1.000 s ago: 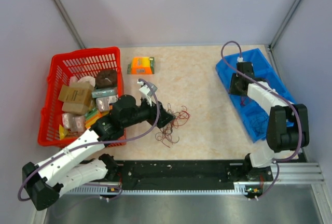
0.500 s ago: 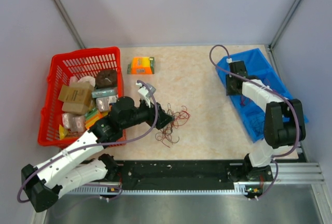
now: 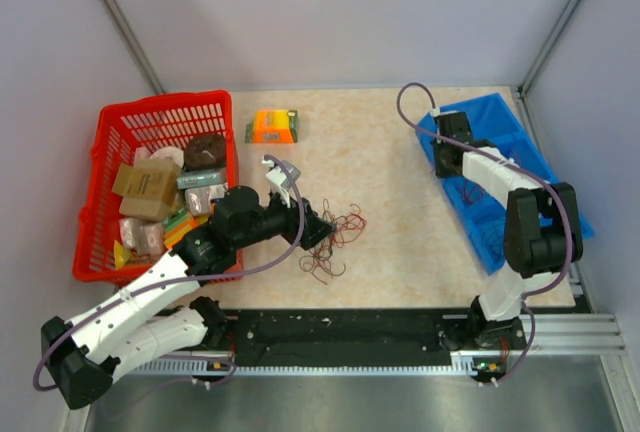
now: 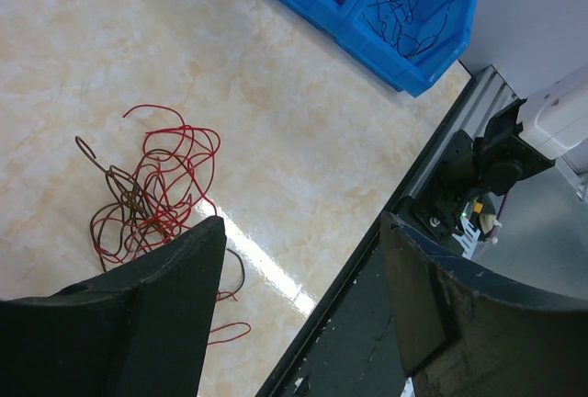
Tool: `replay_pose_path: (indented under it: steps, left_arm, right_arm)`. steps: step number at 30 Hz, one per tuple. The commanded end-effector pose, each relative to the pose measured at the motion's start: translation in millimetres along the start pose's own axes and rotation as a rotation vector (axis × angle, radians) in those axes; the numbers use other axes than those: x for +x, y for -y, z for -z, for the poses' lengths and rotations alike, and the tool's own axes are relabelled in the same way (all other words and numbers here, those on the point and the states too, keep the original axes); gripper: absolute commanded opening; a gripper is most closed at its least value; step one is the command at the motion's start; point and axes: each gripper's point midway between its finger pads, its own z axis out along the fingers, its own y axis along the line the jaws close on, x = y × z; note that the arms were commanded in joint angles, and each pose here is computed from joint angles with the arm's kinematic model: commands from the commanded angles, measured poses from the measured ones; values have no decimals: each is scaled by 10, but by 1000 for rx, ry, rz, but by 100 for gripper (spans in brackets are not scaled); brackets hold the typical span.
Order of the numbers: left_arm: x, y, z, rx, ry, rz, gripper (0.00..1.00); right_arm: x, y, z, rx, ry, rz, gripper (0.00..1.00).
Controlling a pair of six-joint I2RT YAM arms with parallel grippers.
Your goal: Untangle the cables
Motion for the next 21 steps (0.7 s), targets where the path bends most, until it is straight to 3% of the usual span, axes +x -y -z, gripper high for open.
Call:
replay_pose_path:
  steps: [1,5,15,18,21]
  left_arm:
    - [-108,66,-8,30,38,-29,73]
    - [-110,66,-21,30,35,-28,72]
    - [-103,72,5,30,35,-22,73]
    - [-112,79,9,31,37,-21,72]
    - [-98,83,4,35,34,-18,72]
  right_arm:
    - [-294,8,81,17,84,-6,9]
    - [-364,51,170,31,111,-18,0]
    - [-413,208,296,116,144,-98,0]
    - [-381,237,398,131,148,-175,9]
    - [-320,174,520,106,135,-355,35]
